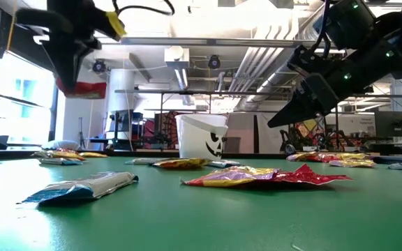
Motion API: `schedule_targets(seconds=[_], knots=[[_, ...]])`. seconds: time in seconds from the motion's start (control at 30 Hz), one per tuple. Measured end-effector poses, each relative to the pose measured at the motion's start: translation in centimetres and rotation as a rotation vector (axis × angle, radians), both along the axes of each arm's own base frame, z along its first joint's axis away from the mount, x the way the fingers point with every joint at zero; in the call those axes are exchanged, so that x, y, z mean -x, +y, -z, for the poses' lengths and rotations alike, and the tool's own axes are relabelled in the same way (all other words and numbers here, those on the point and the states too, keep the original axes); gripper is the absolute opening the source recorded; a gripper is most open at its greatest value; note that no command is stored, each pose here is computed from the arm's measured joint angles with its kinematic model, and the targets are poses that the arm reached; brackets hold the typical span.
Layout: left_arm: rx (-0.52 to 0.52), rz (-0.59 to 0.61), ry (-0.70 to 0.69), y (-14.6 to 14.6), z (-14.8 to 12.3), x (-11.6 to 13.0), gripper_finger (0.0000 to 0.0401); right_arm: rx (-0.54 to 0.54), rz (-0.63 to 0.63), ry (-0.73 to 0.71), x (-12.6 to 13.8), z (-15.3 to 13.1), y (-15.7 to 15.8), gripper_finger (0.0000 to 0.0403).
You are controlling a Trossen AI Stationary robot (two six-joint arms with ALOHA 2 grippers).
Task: Sort candy by brand, put in halloween buckets
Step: Put the red candy into the green bucket
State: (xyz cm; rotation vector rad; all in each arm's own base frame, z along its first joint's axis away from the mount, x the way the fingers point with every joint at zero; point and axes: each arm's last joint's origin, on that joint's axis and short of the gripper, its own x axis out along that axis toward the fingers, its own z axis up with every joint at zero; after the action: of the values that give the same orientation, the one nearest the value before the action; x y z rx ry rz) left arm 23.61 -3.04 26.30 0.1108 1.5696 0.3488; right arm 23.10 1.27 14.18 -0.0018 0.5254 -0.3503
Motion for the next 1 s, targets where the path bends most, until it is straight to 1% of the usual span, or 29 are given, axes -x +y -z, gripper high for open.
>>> schedule_targets(seconds=[0.37,0.57,0.67,0.87,0.93,1.0], knots=[[0.011,0.214,0.024,-3.0,-0.1,0.6,0.0007,-0.015,0.011,-0.008,0.0,0.0,0.0,0.0042],[0.104,0.378,0.062,-5.7,-0.3,1.4,0.0007,-0.047,0.022,-0.019,0.0,0.0,0.0,0.0042],[0.129,0.441,0.034,-7.2,-1.2,1.7,0.0007,-0.056,0.028,-0.014,0.0,0.1,0.0,0.0042],[0.162,0.506,-0.083,-10.3,-4.1,2.4,0.0007,-0.054,0.027,-0.012,0.0,0.1,0.0,0.0042],[0.19,0.514,-0.117,-11.3,-5.0,2.8,0.0007,-0.054,0.026,-0.011,0.0,0.1,0.0,0.0042],[0.238,0.511,-0.135,-12.2,-5.7,3.3,0.0007,-0.061,0.026,-0.009,0.0,0.1,0.0,0.0042]])
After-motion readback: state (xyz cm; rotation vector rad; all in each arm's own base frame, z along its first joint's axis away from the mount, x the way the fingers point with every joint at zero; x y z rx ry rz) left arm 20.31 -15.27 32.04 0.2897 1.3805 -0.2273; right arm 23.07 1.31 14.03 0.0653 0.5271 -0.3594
